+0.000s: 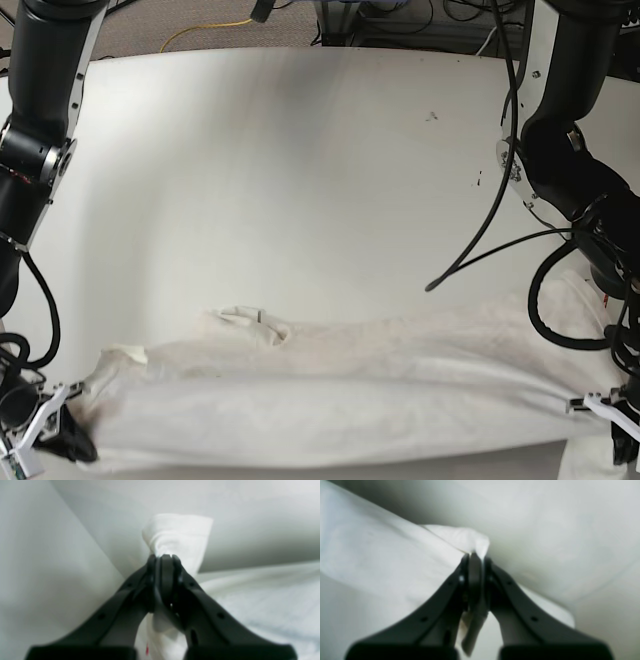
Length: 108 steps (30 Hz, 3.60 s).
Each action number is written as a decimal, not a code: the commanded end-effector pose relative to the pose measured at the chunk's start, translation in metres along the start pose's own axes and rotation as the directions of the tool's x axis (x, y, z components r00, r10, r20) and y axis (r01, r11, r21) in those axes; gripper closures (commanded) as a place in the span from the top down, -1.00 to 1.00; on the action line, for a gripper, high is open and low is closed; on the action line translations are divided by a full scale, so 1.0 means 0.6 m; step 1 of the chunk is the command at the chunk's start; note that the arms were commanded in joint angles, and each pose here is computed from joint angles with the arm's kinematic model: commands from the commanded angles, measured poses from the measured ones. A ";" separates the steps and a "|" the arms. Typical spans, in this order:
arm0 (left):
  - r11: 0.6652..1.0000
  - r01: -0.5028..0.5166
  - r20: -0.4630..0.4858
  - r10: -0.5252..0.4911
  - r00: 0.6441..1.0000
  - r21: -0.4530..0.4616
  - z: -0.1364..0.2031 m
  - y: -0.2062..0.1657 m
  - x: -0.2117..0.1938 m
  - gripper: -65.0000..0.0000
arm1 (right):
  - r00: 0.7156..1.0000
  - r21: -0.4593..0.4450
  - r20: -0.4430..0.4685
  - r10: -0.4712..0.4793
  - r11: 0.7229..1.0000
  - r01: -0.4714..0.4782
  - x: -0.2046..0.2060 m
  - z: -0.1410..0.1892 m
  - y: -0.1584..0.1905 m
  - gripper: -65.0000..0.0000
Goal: Fold the T-shirt properly
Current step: 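Pull the grasped hem with both grippers toward the table edge, then swing the held hem with both grippers over the shirt and lay it down, then open both grippers and release the shirt edge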
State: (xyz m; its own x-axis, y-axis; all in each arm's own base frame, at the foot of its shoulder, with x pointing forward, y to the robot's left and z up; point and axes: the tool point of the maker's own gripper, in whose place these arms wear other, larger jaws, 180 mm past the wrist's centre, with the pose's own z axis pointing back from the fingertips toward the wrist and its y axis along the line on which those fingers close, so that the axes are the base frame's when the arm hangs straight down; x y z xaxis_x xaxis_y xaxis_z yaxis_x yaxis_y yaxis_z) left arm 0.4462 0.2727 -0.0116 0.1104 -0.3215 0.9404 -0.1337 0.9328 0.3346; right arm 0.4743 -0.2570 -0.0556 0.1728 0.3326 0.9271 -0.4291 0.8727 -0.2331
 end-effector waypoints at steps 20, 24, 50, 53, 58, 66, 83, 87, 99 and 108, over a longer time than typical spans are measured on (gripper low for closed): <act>0.967 0.111 -0.445 -0.206 0.871 -0.230 0.155 -0.126 -0.379 -1.00 | 0.925 0.035 -0.279 -0.260 0.959 0.280 -0.357 0.094 0.166 -1.00; 0.942 0.124 -0.518 -0.277 0.809 -0.311 0.205 -0.142 -0.445 -1.00 | 0.890 0.041 -0.359 -0.281 0.948 0.316 -0.411 0.118 0.197 -1.00; 0.930 0.129 -0.711 -0.347 0.611 -0.343 0.342 -0.077 -0.581 -1.00 | 0.750 0.036 -0.581 -0.314 0.912 0.410 -0.552 0.211 0.287 -1.00; 0.931 0.123 -0.727 -0.347 0.592 -0.345 0.345 -0.070 -0.594 -1.00 | 0.739 0.030 -0.594 -0.318 0.909 0.416 -0.560 0.218 0.292 -1.00; 0.938 0.122 -0.737 -0.332 0.588 -0.326 0.348 -0.057 -0.597 -0.91 | 0.720 0.030 -0.616 -0.319 0.904 0.426 -0.573 0.232 0.302 -1.00; 0.938 0.119 -0.739 -0.332 0.587 -0.326 0.348 -0.057 -0.598 0.14 | 0.713 0.000 -0.589 -0.381 0.882 0.471 -0.576 0.235 0.313 -0.21; 0.976 -0.068 -0.749 -0.112 0.653 -0.205 0.372 0.004 -0.574 0.18 | 0.764 -0.051 -0.529 -0.369 0.913 0.405 -0.536 0.247 0.291 0.37; 0.961 -0.131 -0.742 -0.097 0.663 -0.243 0.387 -0.017 -0.576 0.18 | 0.744 -0.047 -0.574 -0.342 0.921 0.386 -0.556 0.246 0.298 0.37; 0.973 -0.072 -0.762 -0.126 0.636 -0.220 0.394 -0.001 -0.589 0.18 | 0.724 -0.010 -0.598 -0.344 0.907 0.422 -0.570 0.236 0.337 0.36; 0.967 -0.148 -0.824 -0.092 0.559 -0.208 0.416 -0.034 -0.686 0.18 | 0.718 -0.006 -0.603 -0.348 0.902 0.431 -0.569 0.235 0.350 -0.38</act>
State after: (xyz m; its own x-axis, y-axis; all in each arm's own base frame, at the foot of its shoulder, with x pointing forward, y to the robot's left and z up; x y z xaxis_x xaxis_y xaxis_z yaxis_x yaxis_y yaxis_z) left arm 0.1524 0.3400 -0.3938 0.9036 -0.1284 0.4087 0.0636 0.9836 0.1685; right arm 0.1942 -0.2348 -0.3896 0.8283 0.1333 0.5441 -0.2885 0.9341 0.2104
